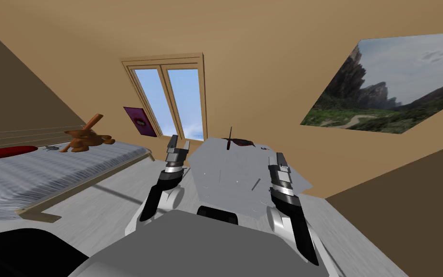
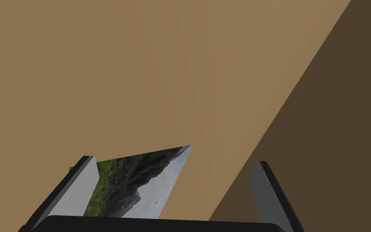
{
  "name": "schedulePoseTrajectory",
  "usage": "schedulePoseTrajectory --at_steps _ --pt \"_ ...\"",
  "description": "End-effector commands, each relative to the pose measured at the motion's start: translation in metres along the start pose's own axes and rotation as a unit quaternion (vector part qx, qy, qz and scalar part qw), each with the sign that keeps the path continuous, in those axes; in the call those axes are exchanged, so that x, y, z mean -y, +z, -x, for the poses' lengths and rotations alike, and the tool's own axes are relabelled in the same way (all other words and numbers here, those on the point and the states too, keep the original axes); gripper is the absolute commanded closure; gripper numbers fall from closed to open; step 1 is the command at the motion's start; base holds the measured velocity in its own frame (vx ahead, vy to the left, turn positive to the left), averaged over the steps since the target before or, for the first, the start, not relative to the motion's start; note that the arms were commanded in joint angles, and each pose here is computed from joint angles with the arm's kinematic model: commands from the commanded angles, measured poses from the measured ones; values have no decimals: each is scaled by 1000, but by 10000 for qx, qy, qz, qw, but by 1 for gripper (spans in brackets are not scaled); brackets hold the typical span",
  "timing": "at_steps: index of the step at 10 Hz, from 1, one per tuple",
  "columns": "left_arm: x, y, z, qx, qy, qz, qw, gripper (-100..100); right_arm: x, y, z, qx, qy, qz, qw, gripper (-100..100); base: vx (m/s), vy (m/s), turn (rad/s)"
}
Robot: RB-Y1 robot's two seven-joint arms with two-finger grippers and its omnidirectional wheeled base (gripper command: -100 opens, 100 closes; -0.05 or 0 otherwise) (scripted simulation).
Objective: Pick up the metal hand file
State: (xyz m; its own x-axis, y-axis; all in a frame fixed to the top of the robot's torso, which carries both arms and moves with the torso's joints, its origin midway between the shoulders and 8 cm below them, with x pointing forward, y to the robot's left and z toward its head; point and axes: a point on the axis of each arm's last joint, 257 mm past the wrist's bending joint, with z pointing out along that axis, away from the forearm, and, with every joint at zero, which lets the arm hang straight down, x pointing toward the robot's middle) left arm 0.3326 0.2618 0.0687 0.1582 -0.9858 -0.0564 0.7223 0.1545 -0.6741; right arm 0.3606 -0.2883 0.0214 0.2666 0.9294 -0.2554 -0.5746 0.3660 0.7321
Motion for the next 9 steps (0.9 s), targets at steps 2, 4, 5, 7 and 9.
schedulePoseTrajectory --at_steps 2,4,5,7,9 --pt "0 0 0 0 -1 0 10000 0 15 -1 -2 -263 -247 -156 9992 -100 -35 53 74" --pt "0 0 0 0 -1 0 10000 0 30 -3 1 -413 -445 -332 9976 -100 -58 107 72" --pt "0 0 0 0 -1 0 10000 0 39 -4 3 -480 -557 -441 9963 -100 -62 129 84" --pt "0 0 0 0 -2 -1 10000 0 60 -6 10 -603 -801 -694 9925 -100 -81 137 105" --pt "0 0 0 1 -2 -1 10000 0 83 -9 22 -712 -1074 -971 9869 -100 -105 161 118"
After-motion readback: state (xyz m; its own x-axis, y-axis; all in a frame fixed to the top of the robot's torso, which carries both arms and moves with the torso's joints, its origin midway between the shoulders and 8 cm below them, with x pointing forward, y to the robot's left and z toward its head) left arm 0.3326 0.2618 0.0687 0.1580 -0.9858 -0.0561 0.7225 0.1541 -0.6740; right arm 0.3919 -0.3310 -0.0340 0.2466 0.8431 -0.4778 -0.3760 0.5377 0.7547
